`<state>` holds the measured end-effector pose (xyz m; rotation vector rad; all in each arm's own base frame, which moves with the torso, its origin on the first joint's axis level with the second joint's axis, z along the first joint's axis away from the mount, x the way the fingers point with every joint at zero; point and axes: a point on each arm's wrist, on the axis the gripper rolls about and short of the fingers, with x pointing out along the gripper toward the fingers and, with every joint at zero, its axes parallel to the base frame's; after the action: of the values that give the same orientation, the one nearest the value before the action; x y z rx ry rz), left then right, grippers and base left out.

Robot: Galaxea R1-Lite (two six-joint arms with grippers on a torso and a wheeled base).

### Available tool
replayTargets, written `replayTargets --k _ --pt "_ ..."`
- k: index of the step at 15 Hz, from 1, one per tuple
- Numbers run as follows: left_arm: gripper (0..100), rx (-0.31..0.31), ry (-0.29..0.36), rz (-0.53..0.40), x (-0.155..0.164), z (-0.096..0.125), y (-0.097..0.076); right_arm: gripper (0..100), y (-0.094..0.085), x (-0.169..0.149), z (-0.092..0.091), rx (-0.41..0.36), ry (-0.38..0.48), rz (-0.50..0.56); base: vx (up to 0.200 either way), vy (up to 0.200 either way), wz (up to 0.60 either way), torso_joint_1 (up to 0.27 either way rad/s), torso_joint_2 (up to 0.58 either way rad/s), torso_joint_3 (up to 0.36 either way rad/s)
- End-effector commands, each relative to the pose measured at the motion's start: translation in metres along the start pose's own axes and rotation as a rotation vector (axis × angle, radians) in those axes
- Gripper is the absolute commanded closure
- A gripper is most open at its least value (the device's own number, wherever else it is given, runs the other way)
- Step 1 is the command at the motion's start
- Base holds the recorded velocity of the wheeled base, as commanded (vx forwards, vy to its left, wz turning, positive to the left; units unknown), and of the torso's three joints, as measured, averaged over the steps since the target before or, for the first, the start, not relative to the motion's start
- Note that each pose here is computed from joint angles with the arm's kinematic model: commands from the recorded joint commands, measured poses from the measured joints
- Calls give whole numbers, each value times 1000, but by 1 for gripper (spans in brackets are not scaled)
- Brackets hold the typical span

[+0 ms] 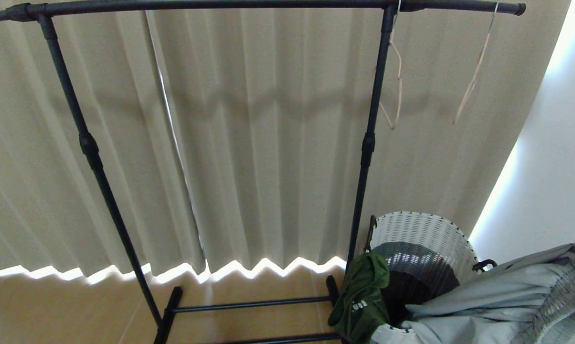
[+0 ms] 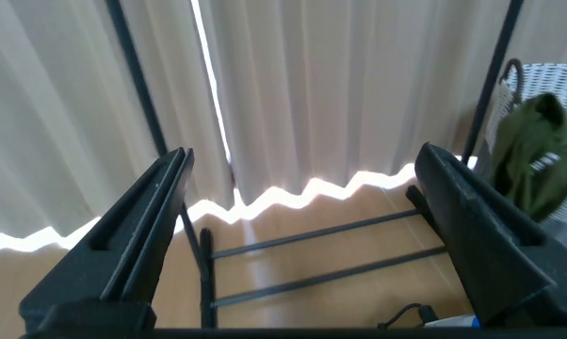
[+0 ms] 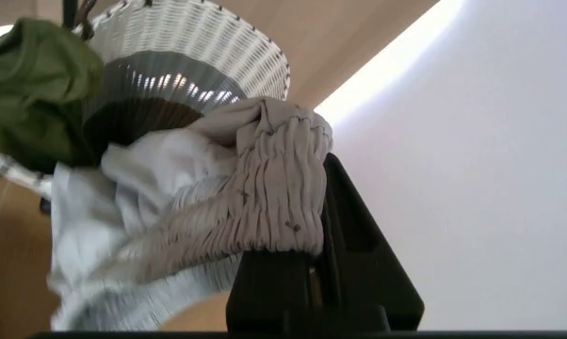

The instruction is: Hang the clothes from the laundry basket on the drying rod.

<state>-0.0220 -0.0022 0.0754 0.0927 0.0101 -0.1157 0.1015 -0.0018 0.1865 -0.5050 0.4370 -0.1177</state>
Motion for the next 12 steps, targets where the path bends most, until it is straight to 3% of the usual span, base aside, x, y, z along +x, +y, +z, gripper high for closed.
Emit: replayTargets --k 1,2,7,12 --pt "0 0 0 0 0 0 0 100 -1 -3 0 2 -14 -6 -200 0 0 2 -2 -2" --pt "0 0 1 0 0 0 0 100 -1 -4 0 4 -18 -10 -200 0 0 7 2 -2" --pt "0 0 0 0 0 0 0 100 -1 -5 -1 3 -18 -10 0 0 0 0 0 0" --pt "0 0 1 0 0 0 0 100 2 -4 -7 -3 2 1 0 200 0 4 4 1"
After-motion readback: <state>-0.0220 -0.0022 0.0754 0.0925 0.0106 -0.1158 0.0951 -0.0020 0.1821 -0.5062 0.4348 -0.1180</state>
